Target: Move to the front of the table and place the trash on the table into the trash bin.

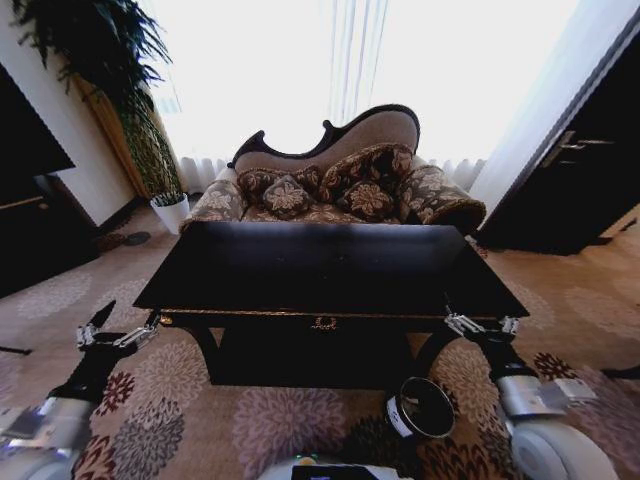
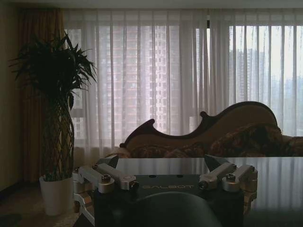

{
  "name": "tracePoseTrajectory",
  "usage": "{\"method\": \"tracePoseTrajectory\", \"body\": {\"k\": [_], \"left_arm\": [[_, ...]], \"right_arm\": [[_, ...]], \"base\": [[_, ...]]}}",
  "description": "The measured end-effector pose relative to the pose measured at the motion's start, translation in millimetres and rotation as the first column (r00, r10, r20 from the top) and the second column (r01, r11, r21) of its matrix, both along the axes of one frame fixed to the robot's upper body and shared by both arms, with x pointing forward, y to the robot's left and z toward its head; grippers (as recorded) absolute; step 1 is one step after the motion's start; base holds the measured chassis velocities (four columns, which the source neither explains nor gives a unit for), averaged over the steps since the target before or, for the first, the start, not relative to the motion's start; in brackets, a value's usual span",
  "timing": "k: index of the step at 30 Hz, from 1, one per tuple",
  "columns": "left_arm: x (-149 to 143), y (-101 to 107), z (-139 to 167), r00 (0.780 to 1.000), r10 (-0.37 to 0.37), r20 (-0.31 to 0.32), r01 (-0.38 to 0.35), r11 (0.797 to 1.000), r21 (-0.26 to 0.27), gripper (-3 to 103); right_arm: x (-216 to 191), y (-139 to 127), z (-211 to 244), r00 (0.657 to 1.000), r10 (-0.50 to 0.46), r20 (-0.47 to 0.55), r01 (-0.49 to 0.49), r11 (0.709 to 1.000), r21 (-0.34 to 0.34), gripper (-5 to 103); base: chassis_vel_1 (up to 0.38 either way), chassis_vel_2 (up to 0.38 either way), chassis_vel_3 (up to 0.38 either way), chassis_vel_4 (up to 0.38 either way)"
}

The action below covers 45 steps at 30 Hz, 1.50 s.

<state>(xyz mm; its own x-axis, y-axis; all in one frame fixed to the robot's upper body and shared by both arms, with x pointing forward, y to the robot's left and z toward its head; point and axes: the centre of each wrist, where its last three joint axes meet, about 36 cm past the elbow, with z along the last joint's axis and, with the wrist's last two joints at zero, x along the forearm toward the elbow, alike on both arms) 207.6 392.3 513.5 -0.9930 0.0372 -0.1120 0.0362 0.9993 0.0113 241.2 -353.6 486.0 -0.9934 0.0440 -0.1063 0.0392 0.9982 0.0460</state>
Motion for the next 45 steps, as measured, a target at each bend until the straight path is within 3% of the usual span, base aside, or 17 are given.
{"method": "tracePoseTrajectory", "body": {"k": [45], "left_arm": [[0.0,0.0,0.0,1.0,0.0,0.0,0.0,1.0,0.0,100]], "right_arm": [[-0.1,0.0,-0.2,1.0,-0.001,0.0,0.001,1.0,0.0,100]], "base": [[0.161,-0.157,-0.161,0.153]]}}
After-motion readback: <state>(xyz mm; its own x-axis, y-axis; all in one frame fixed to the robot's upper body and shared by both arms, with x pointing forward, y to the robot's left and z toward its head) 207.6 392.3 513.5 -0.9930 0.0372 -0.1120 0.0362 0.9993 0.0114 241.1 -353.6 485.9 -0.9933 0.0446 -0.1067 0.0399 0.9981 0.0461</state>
